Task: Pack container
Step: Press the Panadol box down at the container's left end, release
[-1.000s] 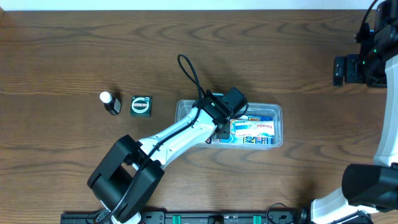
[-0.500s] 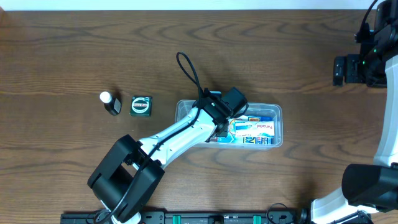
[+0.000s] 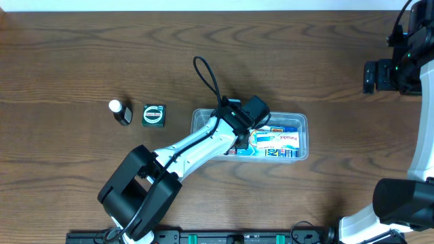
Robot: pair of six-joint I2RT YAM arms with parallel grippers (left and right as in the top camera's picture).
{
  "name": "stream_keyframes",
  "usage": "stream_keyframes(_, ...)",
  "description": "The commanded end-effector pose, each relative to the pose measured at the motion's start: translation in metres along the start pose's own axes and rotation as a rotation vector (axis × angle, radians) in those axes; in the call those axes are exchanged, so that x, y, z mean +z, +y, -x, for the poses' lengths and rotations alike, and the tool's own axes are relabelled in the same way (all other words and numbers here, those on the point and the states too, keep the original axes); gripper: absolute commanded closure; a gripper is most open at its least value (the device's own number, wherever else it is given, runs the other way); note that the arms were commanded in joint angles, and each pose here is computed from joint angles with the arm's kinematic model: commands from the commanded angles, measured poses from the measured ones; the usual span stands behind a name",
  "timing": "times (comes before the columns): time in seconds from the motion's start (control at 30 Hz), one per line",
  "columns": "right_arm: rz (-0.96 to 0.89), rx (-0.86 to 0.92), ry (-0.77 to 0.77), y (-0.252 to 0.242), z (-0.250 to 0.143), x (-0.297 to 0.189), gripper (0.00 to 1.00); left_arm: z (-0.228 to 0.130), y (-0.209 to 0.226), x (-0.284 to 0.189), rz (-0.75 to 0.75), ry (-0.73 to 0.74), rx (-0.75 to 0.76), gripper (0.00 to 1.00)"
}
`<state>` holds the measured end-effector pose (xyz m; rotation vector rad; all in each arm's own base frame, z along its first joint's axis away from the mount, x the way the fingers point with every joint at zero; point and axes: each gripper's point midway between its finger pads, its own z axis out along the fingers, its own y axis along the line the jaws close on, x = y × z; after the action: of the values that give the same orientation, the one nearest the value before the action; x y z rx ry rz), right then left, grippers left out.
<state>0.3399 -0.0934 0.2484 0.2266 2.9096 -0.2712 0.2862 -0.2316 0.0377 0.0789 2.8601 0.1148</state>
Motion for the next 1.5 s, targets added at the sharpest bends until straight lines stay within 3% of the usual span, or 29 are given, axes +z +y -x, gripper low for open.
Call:
stream_keyframes(0.0, -0.013, 0.021, -0.024, -0.005, 0.001, -0.008, 0.01, 0.000, 0.005, 0.004, 0.031, -0.005, -0.001, 0.27)
stream_keyframes(0.47, -0.013, 0.022, -0.024, -0.005, 0.001, -0.008, 0.01, -0.001, 0.004, 0.004, 0.027, 0.003, 0.000, 0.28)
stream_keyframes(1.0, -0.013, 0.021, -0.024, -0.005, 0.001, -0.008, 0.01, -0.018, -0.016, 0.003, -0.090, 0.101, -0.002, 0.28)
stream_keyframes(1.47, -0.013, 0.022, -0.024, -0.005, 0.001, -0.008, 0.01, 0.022, -0.003, -0.017, -0.131, 0.024, -0.011, 0.28)
